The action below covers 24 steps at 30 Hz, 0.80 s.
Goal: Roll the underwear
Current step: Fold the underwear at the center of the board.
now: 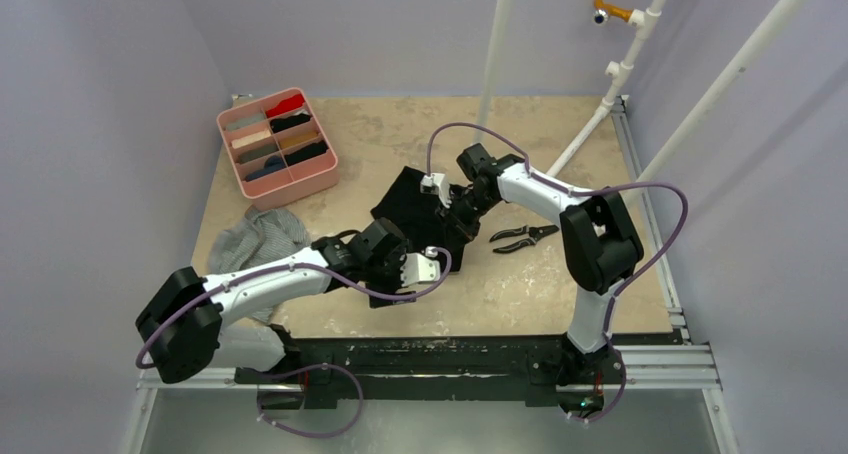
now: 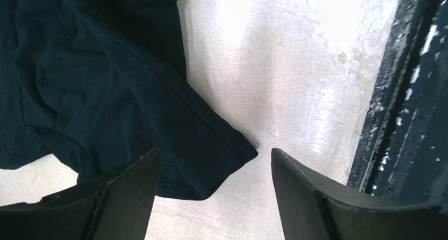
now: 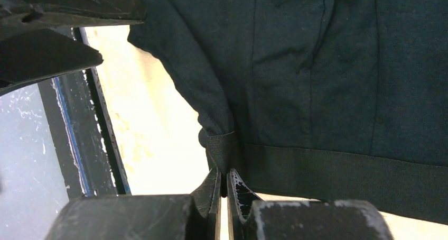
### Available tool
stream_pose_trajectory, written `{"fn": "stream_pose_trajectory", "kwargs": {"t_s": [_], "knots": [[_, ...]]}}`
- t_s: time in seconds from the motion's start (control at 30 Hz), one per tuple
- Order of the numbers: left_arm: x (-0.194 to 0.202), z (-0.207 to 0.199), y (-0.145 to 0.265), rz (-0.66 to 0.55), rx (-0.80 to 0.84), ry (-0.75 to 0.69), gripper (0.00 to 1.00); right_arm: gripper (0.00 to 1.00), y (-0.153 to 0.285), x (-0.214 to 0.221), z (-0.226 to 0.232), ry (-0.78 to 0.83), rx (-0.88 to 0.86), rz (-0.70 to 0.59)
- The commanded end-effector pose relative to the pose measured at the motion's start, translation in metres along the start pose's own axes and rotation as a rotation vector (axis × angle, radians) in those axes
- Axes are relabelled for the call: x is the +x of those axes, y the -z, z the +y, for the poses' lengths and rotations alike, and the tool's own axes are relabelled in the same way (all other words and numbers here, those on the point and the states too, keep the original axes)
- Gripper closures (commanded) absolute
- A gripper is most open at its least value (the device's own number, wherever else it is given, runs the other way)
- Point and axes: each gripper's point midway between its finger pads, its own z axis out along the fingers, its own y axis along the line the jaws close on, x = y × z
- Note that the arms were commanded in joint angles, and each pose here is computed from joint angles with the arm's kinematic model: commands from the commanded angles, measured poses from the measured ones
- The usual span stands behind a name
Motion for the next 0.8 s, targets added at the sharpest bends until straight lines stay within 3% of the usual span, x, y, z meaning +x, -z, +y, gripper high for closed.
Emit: {"fn": "stream_pose_trajectory", "kwargs": {"t_s": [0.0,0.57,0.77], "knots": [[0.007,0.004,-0.008,0.056,-0.029,-0.05,0.28,1.0,0.01,-0.016,0.002,0.012,-0.009,-0.042],[0.03,-0.005,-0.034,0.21,0.058,-0.109,0.44,1.0,0.009,-0.008,-0.003,0.003,-0.012,-0.031],[0.033,-0.009,-0.039,0.225,0.089,-0.104,0.62,1.0,0.011,-0.004,0.003,0.004,-0.021,-0.033]]}}
